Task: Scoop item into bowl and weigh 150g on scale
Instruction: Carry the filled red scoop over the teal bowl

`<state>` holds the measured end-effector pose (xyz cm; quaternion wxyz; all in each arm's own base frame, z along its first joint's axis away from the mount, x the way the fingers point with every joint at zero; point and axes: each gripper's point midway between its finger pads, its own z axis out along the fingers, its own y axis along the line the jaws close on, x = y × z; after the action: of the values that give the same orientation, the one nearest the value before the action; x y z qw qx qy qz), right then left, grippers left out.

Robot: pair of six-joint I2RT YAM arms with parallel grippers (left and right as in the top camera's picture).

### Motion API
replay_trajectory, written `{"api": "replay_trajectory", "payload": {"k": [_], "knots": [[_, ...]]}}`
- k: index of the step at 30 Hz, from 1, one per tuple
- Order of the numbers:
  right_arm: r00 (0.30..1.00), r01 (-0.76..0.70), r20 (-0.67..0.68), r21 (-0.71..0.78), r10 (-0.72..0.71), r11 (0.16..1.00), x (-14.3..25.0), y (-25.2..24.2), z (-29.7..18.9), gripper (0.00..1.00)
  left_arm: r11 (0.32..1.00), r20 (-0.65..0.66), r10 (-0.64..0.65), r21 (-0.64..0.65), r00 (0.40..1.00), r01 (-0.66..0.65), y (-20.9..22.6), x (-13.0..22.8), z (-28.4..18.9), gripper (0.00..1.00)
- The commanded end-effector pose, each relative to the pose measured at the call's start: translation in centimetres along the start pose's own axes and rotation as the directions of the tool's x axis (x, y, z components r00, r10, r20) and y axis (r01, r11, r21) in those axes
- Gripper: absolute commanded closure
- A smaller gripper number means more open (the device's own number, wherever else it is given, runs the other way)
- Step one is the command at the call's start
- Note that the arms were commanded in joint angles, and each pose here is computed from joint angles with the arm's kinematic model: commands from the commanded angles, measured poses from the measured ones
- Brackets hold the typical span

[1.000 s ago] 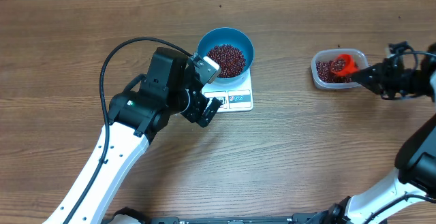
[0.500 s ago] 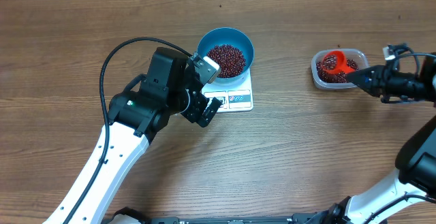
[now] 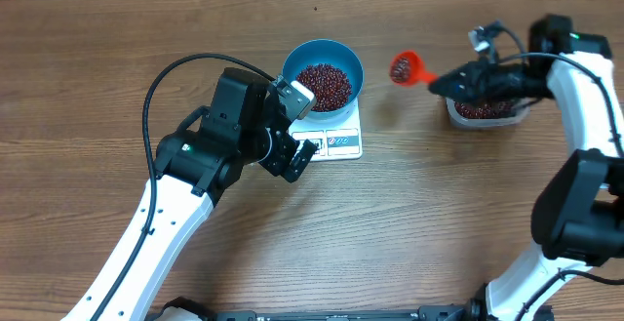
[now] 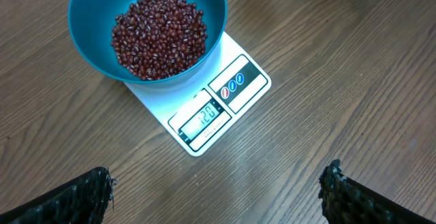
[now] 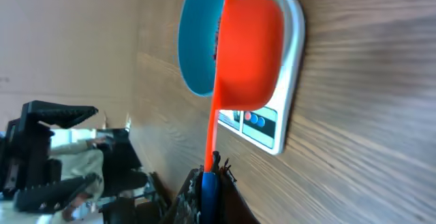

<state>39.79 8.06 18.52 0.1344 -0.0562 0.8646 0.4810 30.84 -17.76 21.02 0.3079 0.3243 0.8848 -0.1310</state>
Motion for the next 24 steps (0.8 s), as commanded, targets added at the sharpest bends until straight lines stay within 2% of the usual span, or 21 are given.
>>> {"api": "replay_trajectory", "payload": {"k": [1, 9, 15, 18, 24], "knots": [[1.0, 0.014, -0.02, 0.061, -0.013, 0.998, -1.3, 2.1, 1.5, 0.96, 1.0, 0.034, -0.005, -0.005, 0.999, 0.005, -0.1, -1.0, -0.9, 0.01], [0.991, 0.128, -0.074, 0.241, -0.113, 0.962, -2.4, 4.7, 5.9, 0.96, 1.0, 0.034, -0.005, -0.005, 0.999, 0.005, -0.1, -1.0, -0.9, 0.0], [0.971, 0.24, -0.088, 0.433, -0.224, 0.869, -3.4, 6.1, 8.9, 0.96, 1.0, 0.034, -0.005, -0.005, 0.999, 0.005, -0.1, -1.0, -0.9, 0.0], [0.95, 0.301, -0.11, 0.576, -0.293, 0.76, -3.7, 6.5, 9.7, 0.96, 1.0, 0.034, -0.005, -0.005, 0.999, 0.005, -0.1, -1.0, -0.9, 0.0], [0.902, 0.377, -0.173, 0.762, -0.395, 0.527, -3.7, 7.2, 10.3, 0.96, 1.0, 0.034, -0.005, -0.005, 0.999, 0.005, -0.1, -1.0, -0.9, 0.0]]}}
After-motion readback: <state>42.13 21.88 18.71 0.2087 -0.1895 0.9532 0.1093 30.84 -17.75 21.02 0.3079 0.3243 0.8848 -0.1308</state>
